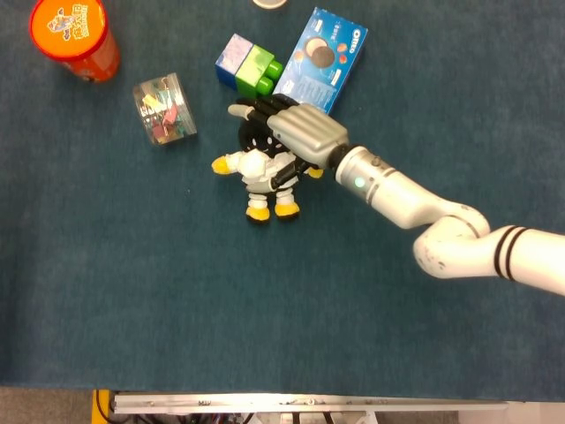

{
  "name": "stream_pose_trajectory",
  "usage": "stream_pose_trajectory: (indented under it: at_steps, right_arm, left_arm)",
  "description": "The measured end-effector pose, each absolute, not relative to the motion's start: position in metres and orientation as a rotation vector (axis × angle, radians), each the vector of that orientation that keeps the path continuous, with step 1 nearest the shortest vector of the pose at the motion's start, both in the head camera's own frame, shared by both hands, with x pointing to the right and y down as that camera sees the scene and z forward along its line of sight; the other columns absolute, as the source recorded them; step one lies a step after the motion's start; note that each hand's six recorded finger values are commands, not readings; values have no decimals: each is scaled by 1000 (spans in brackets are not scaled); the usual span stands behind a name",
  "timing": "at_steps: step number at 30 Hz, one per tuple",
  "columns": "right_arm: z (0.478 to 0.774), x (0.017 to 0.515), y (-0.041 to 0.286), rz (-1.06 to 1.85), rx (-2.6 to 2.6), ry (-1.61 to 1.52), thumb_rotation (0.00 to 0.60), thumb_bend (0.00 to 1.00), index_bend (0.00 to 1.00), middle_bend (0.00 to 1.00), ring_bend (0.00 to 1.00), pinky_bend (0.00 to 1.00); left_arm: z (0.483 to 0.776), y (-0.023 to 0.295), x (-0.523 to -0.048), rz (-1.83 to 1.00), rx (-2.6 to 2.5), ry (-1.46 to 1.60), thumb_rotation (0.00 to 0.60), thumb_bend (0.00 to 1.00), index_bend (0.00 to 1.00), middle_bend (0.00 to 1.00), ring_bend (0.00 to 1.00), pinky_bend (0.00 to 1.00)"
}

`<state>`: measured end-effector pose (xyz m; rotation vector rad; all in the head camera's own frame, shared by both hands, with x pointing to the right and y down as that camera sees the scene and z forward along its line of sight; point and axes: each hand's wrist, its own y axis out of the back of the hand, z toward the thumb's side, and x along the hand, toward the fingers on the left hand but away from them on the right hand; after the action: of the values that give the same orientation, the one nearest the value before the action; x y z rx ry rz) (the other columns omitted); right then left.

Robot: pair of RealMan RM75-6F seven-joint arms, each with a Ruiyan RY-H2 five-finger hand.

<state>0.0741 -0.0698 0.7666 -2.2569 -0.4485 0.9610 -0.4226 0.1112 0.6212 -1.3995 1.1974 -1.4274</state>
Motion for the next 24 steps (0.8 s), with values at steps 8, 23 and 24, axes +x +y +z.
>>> stream_pose_trajectory:
  at_steps: [8, 23, 24]
  right_arm:
    - [779, 71, -64, 988, -2268, -425, 277, 0, 0, 0, 0, 0]
    - [760, 84, -66, 926, -2279, -473, 279, 0, 0, 0, 0, 0]
    - [761, 83, -65, 929, -2281, -469, 279, 0, 0, 0, 0, 0]
  left_arm:
    - [619, 115, -426, -1433, -1388, 1206, 600, 222, 100, 167, 135, 70]
    - [620, 113, -425, -1430, -1391, 1202, 600, 222, 100, 167, 135, 70]
    - [620, 113, -426, -1432, -1391, 1202, 600, 222, 100, 167, 135, 70]
